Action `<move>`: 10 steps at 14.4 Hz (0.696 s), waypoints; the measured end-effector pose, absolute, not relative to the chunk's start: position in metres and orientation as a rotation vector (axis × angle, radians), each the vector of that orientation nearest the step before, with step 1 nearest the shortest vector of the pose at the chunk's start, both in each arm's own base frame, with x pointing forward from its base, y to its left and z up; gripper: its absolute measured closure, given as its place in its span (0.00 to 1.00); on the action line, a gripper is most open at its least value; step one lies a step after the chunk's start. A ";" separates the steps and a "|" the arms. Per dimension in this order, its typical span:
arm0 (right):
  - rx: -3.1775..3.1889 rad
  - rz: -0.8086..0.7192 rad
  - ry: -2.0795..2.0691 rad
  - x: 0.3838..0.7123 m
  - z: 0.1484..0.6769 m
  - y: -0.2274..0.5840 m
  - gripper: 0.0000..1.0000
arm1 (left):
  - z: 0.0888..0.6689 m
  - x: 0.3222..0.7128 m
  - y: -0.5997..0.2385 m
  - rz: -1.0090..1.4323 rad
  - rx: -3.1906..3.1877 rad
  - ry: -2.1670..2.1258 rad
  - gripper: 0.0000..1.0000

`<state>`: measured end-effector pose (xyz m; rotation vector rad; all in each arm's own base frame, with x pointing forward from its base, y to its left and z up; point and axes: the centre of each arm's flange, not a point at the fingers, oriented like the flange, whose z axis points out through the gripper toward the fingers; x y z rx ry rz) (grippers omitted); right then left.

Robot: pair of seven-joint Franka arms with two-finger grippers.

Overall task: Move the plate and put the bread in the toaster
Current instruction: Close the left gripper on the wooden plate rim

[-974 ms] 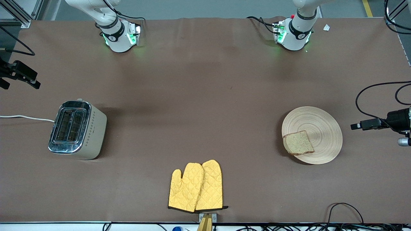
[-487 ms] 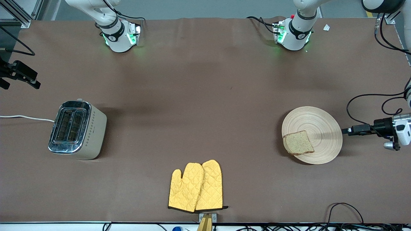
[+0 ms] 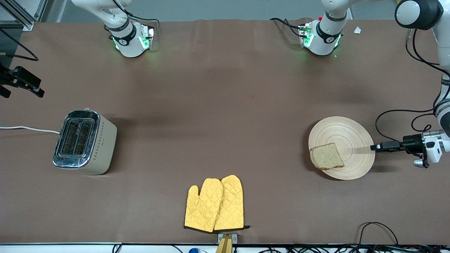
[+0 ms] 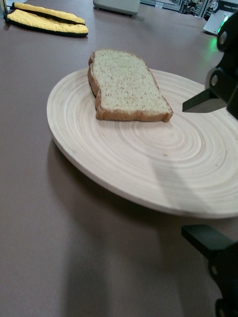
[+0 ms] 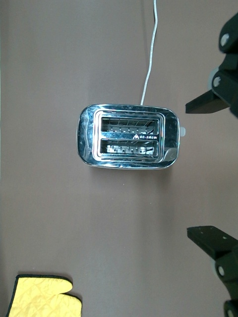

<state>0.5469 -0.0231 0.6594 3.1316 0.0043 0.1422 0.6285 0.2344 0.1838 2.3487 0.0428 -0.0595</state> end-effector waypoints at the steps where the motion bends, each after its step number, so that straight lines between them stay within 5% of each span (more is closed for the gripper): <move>1: 3.132 0.142 0.004 0.547 0.659 -0.023 0.00 | 0.180 0.628 0.237 -0.059 2.348 0.046 0.02; 6: 3.132 0.142 0.005 0.547 0.659 -0.023 0.00 | 0.172 0.627 0.237 -0.061 2.347 0.045 0.05; 9: 3.132 0.142 0.005 0.547 0.659 -0.023 0.00 | 0.161 0.625 0.235 -0.070 2.339 0.034 0.31; 10: 3.132 0.142 0.005 0.547 0.659 -0.023 0.00 | 0.159 0.625 0.235 -0.070 2.338 0.030 0.31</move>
